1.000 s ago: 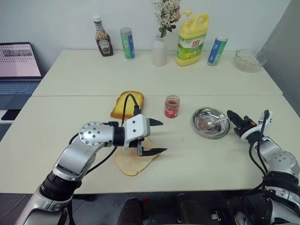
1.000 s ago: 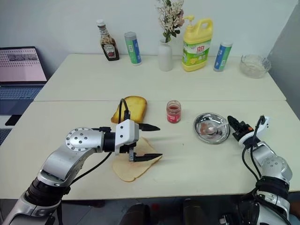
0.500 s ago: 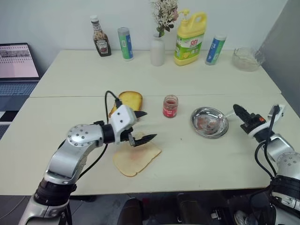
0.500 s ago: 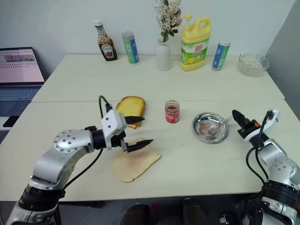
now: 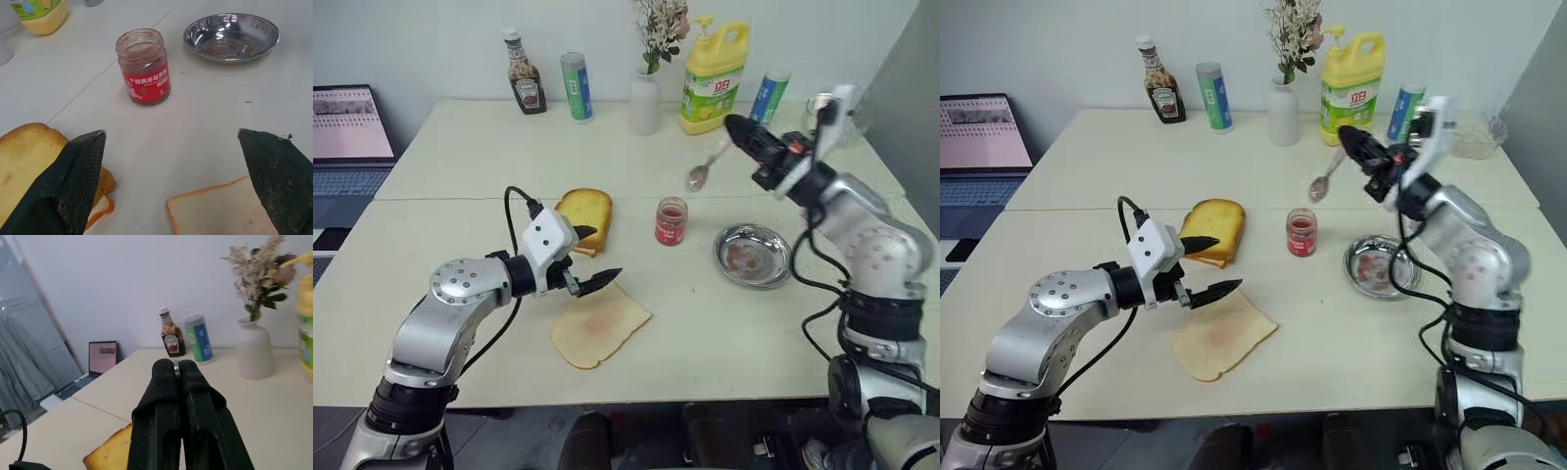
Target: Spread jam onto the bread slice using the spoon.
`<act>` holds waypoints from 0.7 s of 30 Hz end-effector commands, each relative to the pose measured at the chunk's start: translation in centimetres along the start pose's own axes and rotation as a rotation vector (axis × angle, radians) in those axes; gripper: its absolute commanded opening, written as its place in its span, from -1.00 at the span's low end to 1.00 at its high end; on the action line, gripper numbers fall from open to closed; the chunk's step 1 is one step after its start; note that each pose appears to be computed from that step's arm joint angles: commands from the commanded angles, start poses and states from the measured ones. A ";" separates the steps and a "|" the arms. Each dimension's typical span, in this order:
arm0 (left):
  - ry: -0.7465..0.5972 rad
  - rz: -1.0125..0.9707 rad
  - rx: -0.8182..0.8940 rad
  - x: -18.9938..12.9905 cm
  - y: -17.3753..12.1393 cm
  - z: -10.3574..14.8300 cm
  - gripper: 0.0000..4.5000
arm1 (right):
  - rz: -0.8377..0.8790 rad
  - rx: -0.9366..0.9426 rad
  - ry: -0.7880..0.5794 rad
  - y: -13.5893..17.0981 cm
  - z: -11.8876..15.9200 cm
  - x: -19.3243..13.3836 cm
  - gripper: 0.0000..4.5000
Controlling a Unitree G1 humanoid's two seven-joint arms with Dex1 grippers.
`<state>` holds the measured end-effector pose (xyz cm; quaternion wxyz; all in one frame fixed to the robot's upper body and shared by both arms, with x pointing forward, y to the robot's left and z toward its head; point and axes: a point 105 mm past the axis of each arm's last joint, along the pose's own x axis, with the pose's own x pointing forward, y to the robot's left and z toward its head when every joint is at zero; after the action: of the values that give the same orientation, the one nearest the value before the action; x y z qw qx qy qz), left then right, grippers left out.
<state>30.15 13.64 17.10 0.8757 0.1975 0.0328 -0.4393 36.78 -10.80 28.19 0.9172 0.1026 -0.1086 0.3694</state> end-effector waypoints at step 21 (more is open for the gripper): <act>-0.061 -0.005 0.025 1.5 -0.3 2.0 1.00 | 0.112 -0.518 0.150 -0.7 -5.2 1.7 -0.99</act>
<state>30.67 11.96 17.57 0.8745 0.1889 0.0208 -0.4463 39.21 -8.93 22.63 0.9029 -0.1498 -0.1120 0.3870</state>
